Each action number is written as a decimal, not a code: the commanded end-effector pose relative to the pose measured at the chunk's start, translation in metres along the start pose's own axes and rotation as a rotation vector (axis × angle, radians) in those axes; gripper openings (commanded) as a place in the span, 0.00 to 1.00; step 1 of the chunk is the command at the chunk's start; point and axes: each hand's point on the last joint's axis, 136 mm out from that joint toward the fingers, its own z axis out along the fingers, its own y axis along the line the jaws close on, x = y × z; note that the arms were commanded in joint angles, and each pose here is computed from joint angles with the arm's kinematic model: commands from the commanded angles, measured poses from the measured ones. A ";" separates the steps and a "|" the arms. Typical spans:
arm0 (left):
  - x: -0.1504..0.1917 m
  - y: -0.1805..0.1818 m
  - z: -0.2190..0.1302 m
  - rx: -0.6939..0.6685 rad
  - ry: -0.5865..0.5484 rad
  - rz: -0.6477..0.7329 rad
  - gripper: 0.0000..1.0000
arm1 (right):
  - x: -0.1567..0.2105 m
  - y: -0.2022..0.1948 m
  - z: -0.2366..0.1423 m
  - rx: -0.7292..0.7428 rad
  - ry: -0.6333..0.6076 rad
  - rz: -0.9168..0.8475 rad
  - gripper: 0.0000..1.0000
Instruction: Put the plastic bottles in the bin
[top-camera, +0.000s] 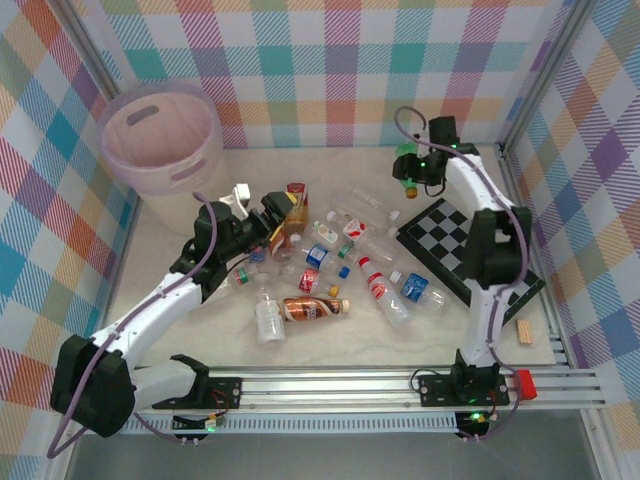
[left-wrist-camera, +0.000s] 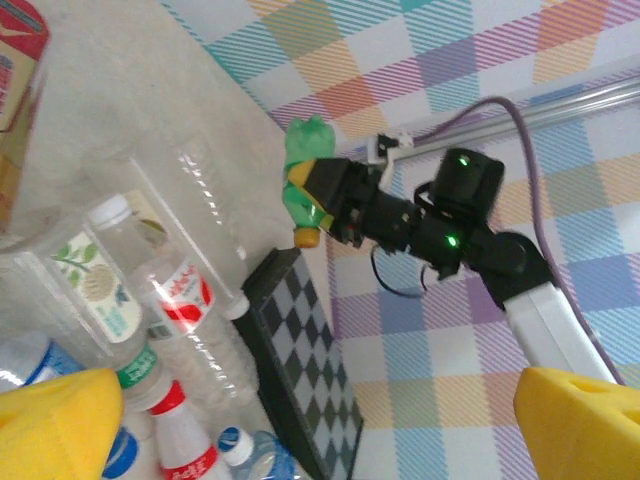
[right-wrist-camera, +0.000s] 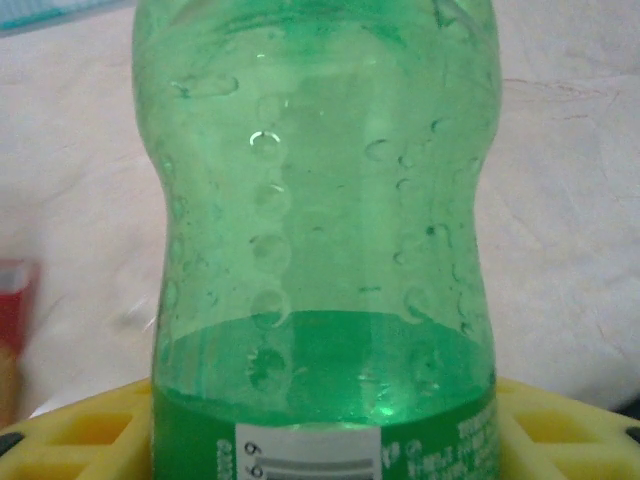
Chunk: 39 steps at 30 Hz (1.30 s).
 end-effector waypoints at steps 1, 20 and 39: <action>0.006 -0.026 0.012 0.146 0.048 -0.033 1.00 | 0.012 0.044 -0.043 -0.207 -0.034 -0.150 0.44; 0.078 -0.043 0.079 0.209 0.293 0.024 0.96 | 0.156 0.189 -0.103 -0.850 0.010 -0.344 0.42; 0.080 -0.025 0.111 0.208 0.275 -0.055 0.63 | 0.177 0.209 -0.100 -0.863 0.047 -0.363 0.44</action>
